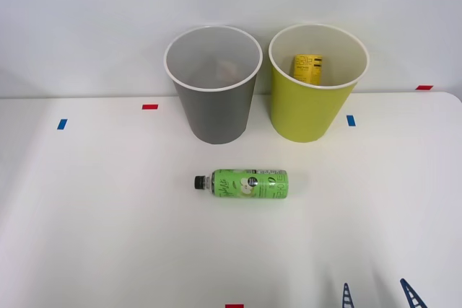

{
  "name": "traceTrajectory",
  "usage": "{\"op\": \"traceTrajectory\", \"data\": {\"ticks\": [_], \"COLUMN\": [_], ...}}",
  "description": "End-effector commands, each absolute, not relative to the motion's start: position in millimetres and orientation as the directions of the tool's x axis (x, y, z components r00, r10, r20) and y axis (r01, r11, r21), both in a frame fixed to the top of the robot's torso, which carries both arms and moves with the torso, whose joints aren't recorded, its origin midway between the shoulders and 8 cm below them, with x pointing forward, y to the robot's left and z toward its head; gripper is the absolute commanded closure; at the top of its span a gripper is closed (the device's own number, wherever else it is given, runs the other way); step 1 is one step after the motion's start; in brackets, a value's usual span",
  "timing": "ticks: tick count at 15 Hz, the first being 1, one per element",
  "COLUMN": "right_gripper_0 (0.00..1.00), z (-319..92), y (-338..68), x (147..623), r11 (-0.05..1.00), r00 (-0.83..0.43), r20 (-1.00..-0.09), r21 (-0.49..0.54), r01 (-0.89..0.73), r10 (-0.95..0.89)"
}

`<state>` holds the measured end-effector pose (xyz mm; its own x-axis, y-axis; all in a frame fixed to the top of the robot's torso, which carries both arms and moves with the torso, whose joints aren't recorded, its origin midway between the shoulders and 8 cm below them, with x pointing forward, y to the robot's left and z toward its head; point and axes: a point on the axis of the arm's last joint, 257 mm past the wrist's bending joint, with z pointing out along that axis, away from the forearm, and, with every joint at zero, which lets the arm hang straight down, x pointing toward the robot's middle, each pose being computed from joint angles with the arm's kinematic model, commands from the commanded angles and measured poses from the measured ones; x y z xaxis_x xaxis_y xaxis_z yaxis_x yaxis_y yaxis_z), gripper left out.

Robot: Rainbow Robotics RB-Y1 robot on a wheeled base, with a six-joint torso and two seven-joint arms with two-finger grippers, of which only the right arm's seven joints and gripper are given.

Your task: Put cans in the gray bin, plastic bottles in the light green bin

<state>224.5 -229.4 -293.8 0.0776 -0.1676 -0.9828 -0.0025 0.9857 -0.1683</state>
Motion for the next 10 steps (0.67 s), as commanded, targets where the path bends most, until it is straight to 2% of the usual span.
{"op": "traceTrajectory", "data": {"ticks": [1, 10], "right_gripper_0": [0.17, 0.17], "z": [-293.8, -293.8], "y": [-229.5, -229.5], "x": [224.5, 224.5], "r11": [0.986, 0.986], "r00": [0.078, 0.078], "r20": [-0.983, -0.983], "r21": [-0.168, -0.168], "r01": [-0.002, -0.002], "r10": [-0.168, -0.168]}}
